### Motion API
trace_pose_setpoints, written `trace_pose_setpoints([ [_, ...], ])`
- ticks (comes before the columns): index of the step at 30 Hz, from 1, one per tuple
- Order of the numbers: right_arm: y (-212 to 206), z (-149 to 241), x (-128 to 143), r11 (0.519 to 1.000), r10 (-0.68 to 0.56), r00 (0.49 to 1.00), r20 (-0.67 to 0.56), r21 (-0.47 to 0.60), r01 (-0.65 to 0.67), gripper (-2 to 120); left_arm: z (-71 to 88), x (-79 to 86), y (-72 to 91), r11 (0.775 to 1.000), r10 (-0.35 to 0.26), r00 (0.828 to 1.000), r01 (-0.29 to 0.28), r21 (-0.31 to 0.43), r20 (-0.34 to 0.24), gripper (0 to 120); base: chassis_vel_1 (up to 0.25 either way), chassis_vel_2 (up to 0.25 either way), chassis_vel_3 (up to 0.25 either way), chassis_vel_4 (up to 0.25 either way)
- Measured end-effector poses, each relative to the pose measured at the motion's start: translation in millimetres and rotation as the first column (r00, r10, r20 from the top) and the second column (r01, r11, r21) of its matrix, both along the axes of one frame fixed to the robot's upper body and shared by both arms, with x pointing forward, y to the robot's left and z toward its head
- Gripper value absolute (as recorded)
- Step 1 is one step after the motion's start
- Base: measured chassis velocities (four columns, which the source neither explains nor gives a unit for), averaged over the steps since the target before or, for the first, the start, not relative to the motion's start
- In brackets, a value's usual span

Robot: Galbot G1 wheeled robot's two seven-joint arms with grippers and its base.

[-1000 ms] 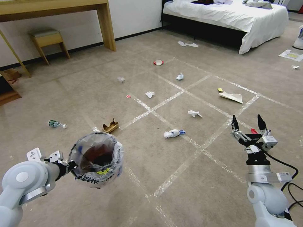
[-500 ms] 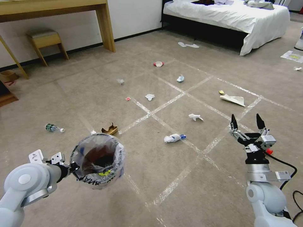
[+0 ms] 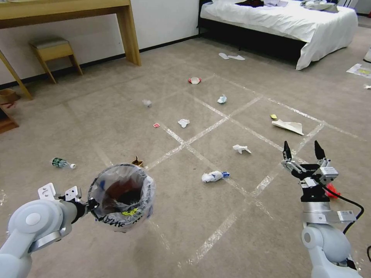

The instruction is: Pick up the trash bin and place the garbage on the floor into it.

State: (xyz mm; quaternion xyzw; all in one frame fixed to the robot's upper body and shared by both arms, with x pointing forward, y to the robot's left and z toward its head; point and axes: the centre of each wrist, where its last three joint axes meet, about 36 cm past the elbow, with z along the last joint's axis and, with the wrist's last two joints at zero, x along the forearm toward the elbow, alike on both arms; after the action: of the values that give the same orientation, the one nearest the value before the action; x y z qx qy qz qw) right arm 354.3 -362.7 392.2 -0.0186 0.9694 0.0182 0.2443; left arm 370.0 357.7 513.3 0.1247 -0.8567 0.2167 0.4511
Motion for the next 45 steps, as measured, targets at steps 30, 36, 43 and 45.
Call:
trace_pose_setpoints([
  [30, 0.3, 1.6, 1.1, 1.0, 0.006, 1.0, 0.002, -0.003, -0.006, 100, -0.9, -4.1, -2.5, 1.0, -0.001, 1.0, 0.001, 0.001, -0.001, 1, -0.087, 0.09, 0.086, -0.087],
  [36, 0.0, 2.0, 0.4, 1.0, 0.012, 1.0, 0.003, -0.004, -0.012, 100, -0.8, -4.5, -3.0, 1.0, -0.001, 1.0, 0.001, 0.002, 0.0, 1, -0.116, 0.098, 0.105, -0.096],
  [43, -0.1, 2.3, 0.7, 1.0, 0.013, 1.0, 0.004, -0.006, -0.013, 100, 0.3, -4.5, -3.0, 1.0, -0.002, 1.0, 0.002, 0.005, 0.002, 1, -0.103, 0.097, 0.119, -0.097],
  [45, 0.7, 2.2, 1.1, 1.0, 0.015, 1.0, 0.004, -0.006, -0.015, 100, 0.9, -4.4, -2.7, 1.0, -0.002, 1.0, 0.002, 0.007, 0.004, 1, -0.106, 0.112, 0.122, -0.111],
])
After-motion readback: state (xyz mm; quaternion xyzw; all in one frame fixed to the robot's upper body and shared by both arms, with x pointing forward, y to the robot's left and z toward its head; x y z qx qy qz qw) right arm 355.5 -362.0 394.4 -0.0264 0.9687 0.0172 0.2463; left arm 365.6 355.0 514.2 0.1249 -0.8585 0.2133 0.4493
